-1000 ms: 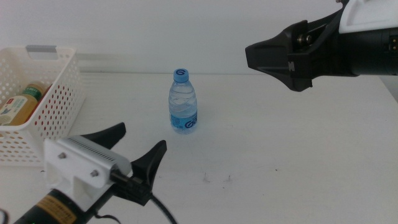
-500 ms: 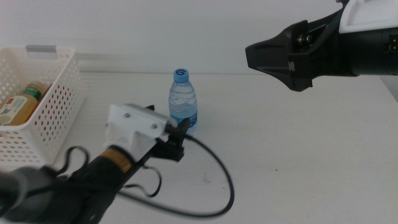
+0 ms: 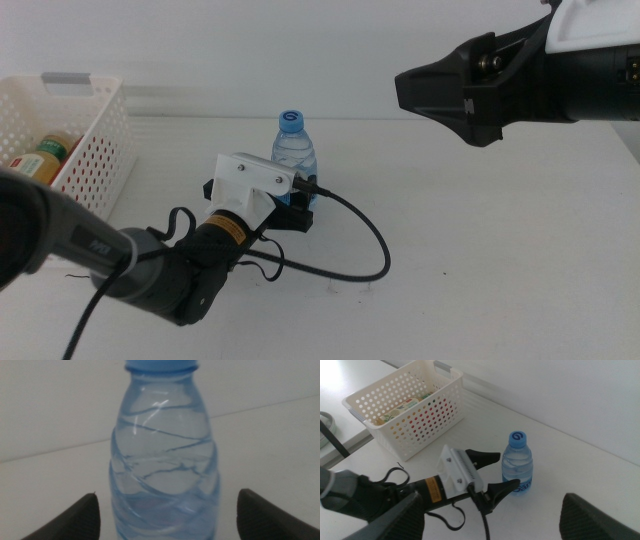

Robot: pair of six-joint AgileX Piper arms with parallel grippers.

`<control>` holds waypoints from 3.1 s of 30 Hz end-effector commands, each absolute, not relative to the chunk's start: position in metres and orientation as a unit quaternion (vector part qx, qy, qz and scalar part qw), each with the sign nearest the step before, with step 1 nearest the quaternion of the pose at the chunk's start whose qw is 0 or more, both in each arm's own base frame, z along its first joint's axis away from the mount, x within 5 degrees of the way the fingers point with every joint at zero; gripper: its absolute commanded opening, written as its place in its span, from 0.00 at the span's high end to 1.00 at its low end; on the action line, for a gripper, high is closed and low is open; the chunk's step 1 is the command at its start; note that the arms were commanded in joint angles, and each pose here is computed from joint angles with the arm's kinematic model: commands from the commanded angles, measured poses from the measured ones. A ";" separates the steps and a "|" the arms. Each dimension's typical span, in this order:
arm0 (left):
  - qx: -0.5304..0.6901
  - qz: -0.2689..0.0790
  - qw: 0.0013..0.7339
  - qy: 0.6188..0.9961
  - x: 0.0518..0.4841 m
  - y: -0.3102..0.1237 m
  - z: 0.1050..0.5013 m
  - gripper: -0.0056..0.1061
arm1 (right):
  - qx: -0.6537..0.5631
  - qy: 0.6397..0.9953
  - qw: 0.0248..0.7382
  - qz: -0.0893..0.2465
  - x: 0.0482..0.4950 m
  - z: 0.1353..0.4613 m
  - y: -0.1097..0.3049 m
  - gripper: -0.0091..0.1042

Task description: Use arms to grab the bottles and put them into the dustbin to the left of the table.

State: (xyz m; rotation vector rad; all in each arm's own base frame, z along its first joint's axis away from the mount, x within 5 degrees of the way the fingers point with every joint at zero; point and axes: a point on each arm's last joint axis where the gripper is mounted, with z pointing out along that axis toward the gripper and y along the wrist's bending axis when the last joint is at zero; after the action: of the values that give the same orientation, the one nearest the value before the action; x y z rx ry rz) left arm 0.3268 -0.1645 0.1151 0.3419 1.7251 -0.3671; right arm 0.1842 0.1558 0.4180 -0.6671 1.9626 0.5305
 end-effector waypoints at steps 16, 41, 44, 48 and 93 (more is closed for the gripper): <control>0.135 -0.165 0.637 0.741 0.371 -0.181 0.095 0.11 | -0.276 0.801 0.484 0.218 0.183 0.421 0.155 0.10; 0.162 -0.149 0.588 0.778 0.309 -0.153 0.183 0.97 | -0.276 0.801 0.484 0.218 0.183 0.421 0.155 0.10; 0.150 -0.150 0.529 0.822 0.288 -0.142 0.216 0.97 | -0.276 0.801 0.484 0.218 0.183 0.421 0.155 0.10; 0.136 -0.125 0.439 0.879 0.269 -0.123 0.257 0.97 | -0.276 0.801 0.484 0.218 0.183 0.421 0.155 0.10; 0.019 -0.018 0.173 0.985 0.393 0.096 0.294 0.11 | -0.276 0.801 0.484 0.218 0.183 0.421 0.155 0.10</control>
State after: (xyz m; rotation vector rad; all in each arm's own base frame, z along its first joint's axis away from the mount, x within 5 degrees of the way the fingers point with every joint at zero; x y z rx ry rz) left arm 0.3999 0.0993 0.2775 0.0709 2.8147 -0.0259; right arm 0.1842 0.1558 0.4180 -0.6671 1.9626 0.5305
